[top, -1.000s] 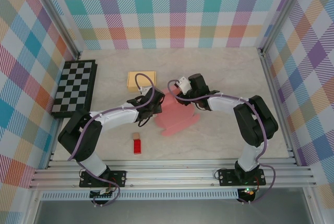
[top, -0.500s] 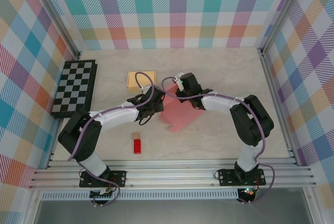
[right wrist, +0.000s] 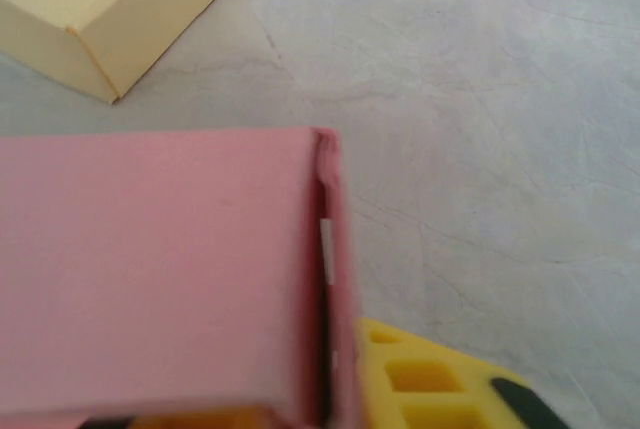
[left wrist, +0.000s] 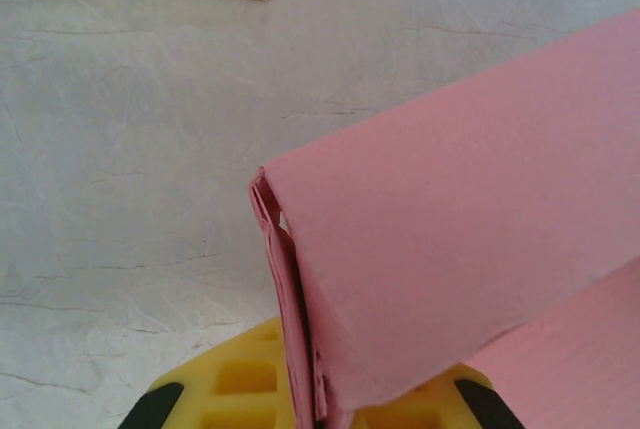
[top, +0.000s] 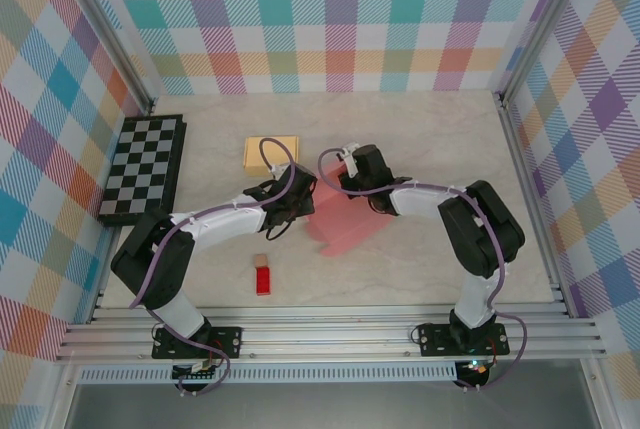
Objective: Fold the paper box
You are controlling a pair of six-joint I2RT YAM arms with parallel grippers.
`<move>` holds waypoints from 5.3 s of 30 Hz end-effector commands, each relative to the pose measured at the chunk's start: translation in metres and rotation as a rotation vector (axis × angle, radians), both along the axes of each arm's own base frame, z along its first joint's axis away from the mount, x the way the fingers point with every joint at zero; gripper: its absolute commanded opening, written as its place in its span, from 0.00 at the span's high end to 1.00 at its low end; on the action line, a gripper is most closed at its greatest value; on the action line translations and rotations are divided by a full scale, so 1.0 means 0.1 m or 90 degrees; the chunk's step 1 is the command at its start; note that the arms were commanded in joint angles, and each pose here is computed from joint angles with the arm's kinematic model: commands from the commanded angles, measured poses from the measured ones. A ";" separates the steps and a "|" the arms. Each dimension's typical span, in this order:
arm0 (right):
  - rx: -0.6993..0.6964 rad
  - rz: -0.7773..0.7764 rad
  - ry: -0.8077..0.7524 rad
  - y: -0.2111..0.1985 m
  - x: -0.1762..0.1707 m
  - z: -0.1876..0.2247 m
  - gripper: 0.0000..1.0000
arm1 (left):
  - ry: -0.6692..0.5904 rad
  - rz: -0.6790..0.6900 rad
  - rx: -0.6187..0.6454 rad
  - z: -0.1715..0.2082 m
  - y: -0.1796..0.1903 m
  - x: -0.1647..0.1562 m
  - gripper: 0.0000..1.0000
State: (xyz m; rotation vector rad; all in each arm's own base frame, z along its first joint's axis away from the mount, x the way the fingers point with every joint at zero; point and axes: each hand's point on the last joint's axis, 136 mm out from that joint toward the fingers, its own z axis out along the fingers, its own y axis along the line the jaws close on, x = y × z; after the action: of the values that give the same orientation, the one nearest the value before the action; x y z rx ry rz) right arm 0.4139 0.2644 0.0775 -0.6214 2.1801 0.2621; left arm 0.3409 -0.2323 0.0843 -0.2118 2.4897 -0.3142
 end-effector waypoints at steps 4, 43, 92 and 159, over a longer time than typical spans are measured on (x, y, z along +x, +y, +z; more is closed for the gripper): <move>-0.004 -0.087 -0.028 -0.18 0.10 0.22 1.00 | -0.017 -0.002 -0.030 0.16 -0.11 0.04 1.00; -0.153 -0.113 0.108 -0.59 -0.24 -0.26 0.94 | 0.033 0.040 0.047 -0.04 0.07 0.03 1.00; -0.172 -0.208 -0.031 -0.71 0.14 0.24 1.00 | 0.055 0.027 0.023 -0.07 -0.05 0.03 1.00; 0.277 -0.076 0.326 -0.57 -1.15 0.39 0.52 | -0.111 0.067 0.085 0.31 0.32 0.12 1.00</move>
State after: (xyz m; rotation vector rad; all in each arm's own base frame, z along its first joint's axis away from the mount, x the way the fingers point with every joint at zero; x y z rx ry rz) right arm 0.2906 0.1951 0.0962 -0.1846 2.6143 0.7865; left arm 0.3535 -0.1986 0.1074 -0.1932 2.3324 -0.0805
